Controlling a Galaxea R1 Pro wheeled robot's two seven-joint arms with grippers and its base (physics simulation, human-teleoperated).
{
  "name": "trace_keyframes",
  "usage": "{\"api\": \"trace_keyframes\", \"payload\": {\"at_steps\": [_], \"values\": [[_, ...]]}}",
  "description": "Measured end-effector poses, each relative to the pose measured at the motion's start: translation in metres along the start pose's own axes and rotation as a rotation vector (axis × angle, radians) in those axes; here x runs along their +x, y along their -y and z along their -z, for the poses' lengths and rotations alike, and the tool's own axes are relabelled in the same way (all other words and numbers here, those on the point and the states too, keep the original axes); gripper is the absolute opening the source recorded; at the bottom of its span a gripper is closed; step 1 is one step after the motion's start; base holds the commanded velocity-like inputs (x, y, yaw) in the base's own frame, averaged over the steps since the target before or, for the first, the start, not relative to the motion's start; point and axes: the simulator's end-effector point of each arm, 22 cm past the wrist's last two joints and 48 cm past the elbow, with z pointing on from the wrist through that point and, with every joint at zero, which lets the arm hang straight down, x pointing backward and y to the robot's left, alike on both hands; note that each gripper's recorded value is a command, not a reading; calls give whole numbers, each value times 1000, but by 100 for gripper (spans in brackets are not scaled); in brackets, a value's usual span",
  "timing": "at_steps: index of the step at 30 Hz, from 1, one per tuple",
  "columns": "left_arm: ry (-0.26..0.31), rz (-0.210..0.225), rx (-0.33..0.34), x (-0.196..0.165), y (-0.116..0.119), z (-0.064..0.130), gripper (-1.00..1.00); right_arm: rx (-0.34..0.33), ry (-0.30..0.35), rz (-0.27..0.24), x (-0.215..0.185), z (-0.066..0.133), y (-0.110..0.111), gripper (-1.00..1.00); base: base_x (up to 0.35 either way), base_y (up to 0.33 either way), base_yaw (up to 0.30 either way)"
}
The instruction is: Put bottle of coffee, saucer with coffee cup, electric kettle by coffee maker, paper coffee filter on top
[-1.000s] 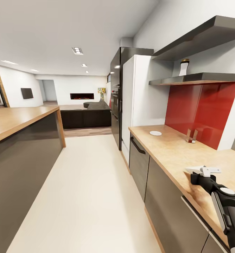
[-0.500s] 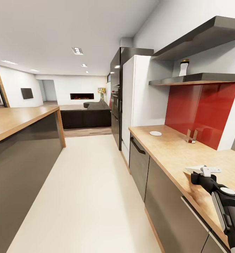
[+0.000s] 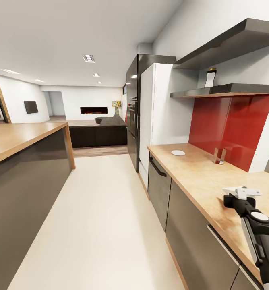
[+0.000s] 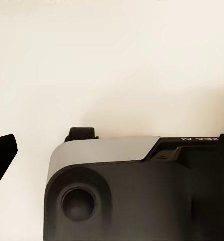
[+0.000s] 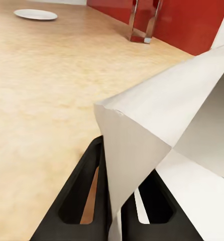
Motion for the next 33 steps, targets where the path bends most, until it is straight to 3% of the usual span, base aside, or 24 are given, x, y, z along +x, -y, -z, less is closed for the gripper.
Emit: {"api": "trace_keyframes", "payload": {"at_steps": [33], "values": [[0,0,1,-2,1,5,100,-1,-3,-1,-4,1,-3,-100,0,0,0]]}}
